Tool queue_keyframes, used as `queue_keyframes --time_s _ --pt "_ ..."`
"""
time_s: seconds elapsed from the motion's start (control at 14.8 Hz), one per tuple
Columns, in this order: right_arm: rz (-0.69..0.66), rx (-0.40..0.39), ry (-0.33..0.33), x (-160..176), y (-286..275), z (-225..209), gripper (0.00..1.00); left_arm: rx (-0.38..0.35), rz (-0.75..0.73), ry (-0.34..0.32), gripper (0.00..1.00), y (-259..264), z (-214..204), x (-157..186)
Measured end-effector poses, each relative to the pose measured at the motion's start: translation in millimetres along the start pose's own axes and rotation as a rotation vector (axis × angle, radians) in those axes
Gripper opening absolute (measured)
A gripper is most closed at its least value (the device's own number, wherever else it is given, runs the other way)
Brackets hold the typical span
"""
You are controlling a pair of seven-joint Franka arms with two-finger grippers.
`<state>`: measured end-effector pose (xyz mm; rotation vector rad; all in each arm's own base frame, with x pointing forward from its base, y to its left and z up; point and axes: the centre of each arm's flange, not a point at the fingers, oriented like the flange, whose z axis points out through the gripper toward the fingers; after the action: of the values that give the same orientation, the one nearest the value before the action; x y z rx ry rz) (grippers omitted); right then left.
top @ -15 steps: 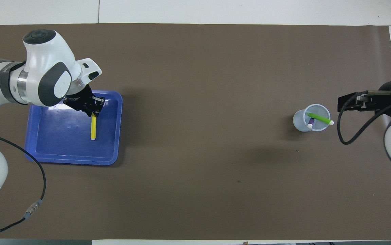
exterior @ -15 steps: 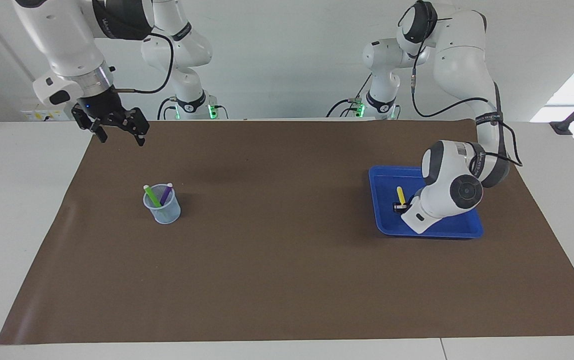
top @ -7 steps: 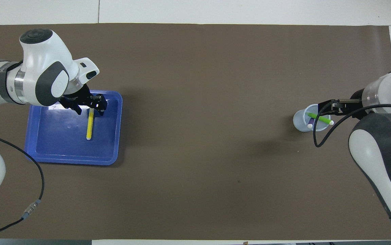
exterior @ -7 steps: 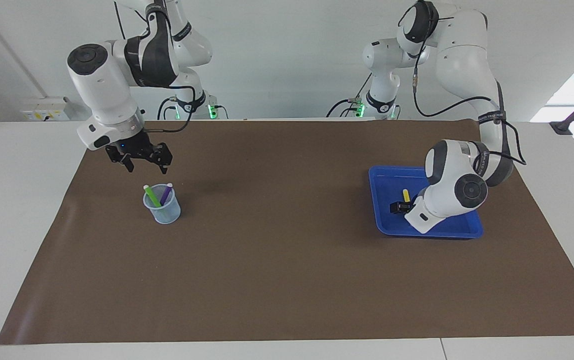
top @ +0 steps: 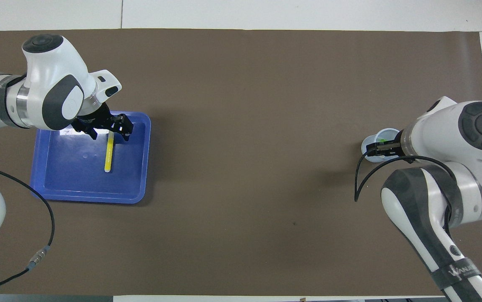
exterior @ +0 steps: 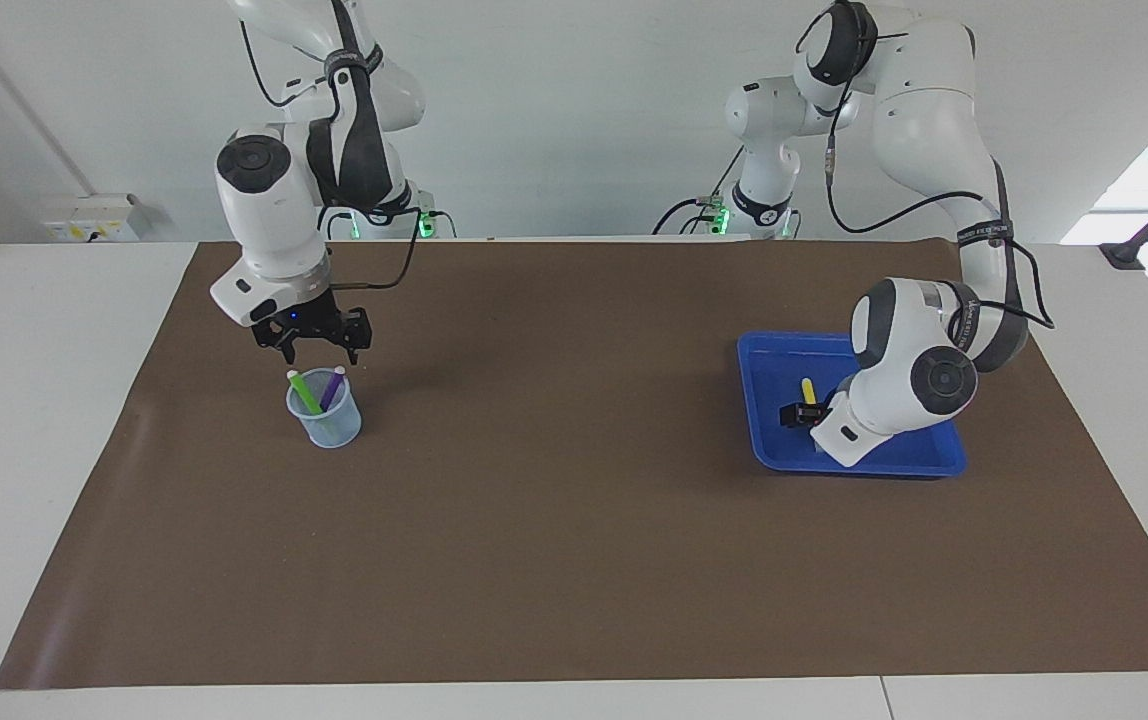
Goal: Right arm passes pens to left for tray arrangement
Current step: 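Release the yellow pen and raise the left gripper while the right gripper reaches the cup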
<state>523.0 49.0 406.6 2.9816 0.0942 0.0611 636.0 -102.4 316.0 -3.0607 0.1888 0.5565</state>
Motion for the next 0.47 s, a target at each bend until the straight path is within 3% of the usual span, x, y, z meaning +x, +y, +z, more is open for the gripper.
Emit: queue_keyframes --time_s 0.14,0.34,0.47 --pt "-0.007 -0.020 -0.004 -5.4 -3.6 10.5 0.83 -0.022 -0.012 0.001 1.00 -3.6 -10.4 -0.8" --pt "-0.015 -0.026 -0.011 -8.1 -4.6 14.5 0.56 -0.118 -0.044 0.043 1.00 -8.4 -55.0 -12.4" --pt "-0.018 -0.026 -0.003 -8.4 -5.1 16.1 0.52 -0.177 -0.079 0.069 1.00 -9.0 -88.2 -31.0"
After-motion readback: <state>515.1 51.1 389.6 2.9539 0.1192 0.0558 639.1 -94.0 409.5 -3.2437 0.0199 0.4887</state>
